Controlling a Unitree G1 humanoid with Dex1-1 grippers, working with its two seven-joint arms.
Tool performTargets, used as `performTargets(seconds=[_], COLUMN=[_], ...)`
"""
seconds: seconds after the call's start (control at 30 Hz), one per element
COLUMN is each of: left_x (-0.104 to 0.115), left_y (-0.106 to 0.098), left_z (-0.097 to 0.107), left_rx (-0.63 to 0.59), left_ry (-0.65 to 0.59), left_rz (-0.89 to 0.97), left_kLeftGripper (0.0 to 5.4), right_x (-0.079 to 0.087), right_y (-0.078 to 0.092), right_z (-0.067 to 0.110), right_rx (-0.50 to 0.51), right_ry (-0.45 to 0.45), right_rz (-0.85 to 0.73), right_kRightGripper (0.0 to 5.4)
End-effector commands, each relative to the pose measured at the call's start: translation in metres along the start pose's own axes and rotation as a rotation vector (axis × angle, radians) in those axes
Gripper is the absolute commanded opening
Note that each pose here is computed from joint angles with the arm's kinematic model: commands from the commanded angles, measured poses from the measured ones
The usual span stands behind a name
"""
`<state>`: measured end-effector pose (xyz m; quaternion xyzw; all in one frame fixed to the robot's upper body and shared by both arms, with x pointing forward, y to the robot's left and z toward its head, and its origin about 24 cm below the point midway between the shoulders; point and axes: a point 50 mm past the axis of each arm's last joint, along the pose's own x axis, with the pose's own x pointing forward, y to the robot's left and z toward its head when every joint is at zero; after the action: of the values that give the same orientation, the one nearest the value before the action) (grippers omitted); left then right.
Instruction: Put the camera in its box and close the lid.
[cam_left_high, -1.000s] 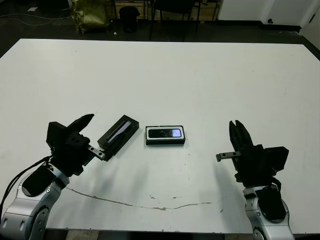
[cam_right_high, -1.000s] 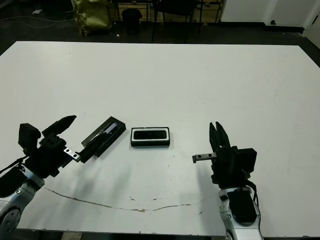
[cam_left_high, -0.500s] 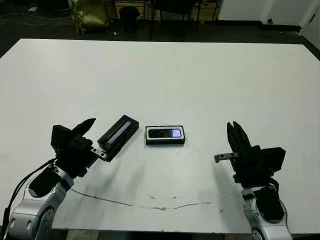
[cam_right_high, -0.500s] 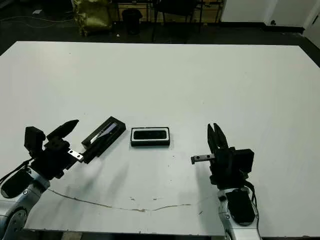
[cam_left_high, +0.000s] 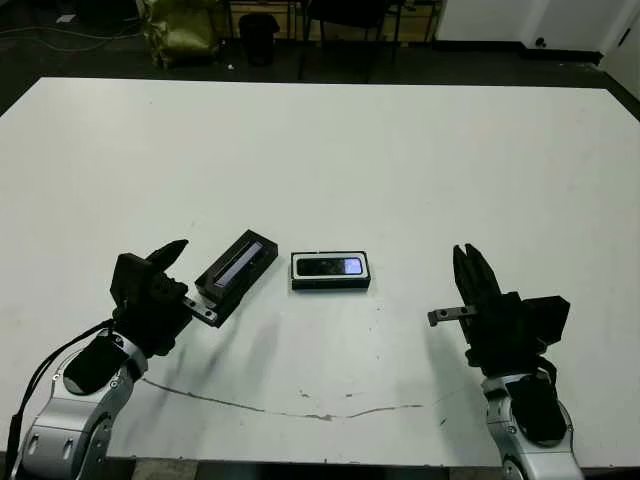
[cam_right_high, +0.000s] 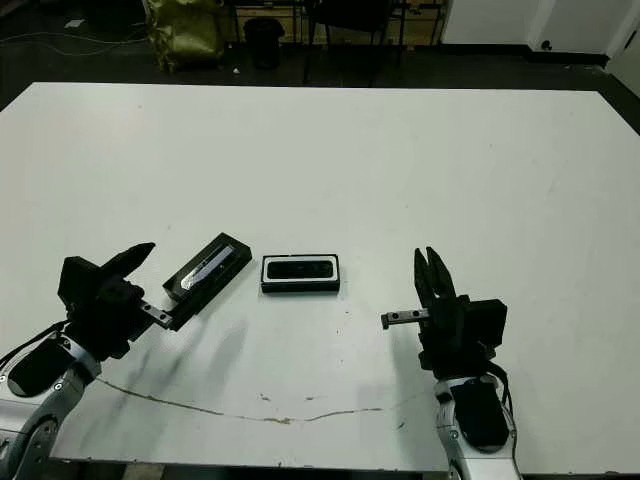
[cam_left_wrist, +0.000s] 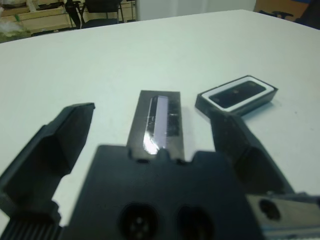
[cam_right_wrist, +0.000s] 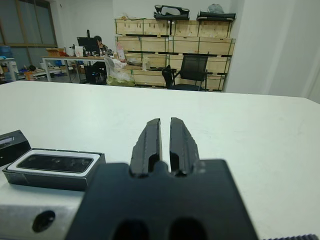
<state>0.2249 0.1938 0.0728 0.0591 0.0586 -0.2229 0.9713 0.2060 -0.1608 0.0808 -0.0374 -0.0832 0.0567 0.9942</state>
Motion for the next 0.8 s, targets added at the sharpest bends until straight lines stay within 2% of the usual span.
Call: performTargets(seconds=[0.03,0.8], left_x=[0.0002,0.0035], left_y=[0.0029,0.005], left_z=[-0.0061,-0.0113], left_rx=[0.004,0.026], left_ry=[0.038,0.097], left_rz=[-0.006,-0.049], left_kLeftGripper=[5.38,5.38], right_x=[-0.0023,-0.0039], right_y=[-0.001,-0.0011], right_z=[-0.0044,-0.0075], right_rx=[-0.004,-0.003], right_ry=[0.028,0.033], right_rz=[-0.016,-0.024], right_kRightGripper=[0.0,0.0])
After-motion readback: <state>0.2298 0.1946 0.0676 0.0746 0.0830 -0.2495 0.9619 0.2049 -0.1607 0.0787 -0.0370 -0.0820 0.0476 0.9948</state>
